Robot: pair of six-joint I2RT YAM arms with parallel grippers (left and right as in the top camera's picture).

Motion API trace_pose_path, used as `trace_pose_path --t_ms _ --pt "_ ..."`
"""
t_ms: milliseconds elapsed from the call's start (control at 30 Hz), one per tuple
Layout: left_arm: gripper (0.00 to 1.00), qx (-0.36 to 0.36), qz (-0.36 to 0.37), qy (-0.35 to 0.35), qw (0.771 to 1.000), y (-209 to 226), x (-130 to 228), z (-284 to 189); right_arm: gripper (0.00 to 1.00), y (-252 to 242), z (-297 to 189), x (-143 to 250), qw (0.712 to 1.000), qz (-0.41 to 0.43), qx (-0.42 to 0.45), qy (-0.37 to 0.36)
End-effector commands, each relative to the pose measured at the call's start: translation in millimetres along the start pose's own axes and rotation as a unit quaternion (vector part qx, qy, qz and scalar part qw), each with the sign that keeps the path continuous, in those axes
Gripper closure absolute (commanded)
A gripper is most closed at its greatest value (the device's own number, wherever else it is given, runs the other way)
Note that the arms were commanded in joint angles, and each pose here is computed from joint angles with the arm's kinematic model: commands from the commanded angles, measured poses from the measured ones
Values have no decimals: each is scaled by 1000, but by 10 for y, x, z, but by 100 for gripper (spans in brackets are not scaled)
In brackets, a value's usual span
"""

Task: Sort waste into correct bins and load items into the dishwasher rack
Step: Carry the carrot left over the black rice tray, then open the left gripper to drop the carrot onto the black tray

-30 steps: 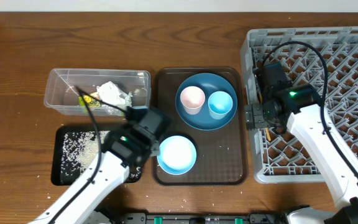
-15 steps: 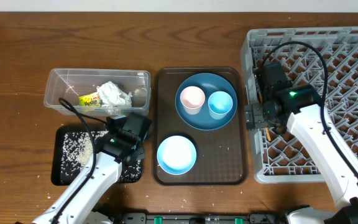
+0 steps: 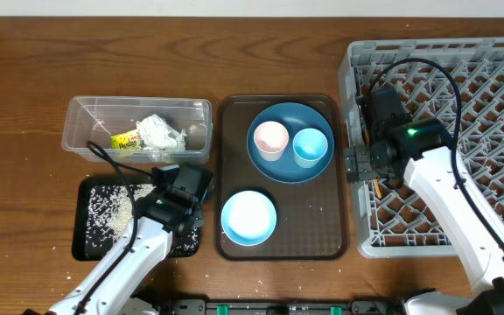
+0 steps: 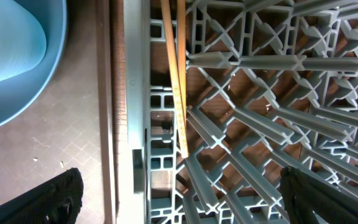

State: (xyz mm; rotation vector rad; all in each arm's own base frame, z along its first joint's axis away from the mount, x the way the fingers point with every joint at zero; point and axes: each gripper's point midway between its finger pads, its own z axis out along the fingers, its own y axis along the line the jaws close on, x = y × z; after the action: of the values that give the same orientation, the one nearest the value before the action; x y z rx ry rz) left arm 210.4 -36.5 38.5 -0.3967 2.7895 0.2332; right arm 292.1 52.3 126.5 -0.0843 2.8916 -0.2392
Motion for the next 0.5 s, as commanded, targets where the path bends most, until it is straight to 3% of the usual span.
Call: trace_pose_path --t_ms 0,67,133,467 --pt "88 7 3 14 1000 -9 56 2 1 -64 -19 -4 1000 8 7 -5" --pt "84 7 4 16 1000 -8 63 2 1 -64 -19 -3 1000 8 7 -5" --pt "73 7 3 16 1000 -8 62 2 1 -64 -19 -4 1000 7 7 -5" --pt "70 8 14 14 1000 -17 23 -55 1 -64 -19 -4 1000 8 7 -5"
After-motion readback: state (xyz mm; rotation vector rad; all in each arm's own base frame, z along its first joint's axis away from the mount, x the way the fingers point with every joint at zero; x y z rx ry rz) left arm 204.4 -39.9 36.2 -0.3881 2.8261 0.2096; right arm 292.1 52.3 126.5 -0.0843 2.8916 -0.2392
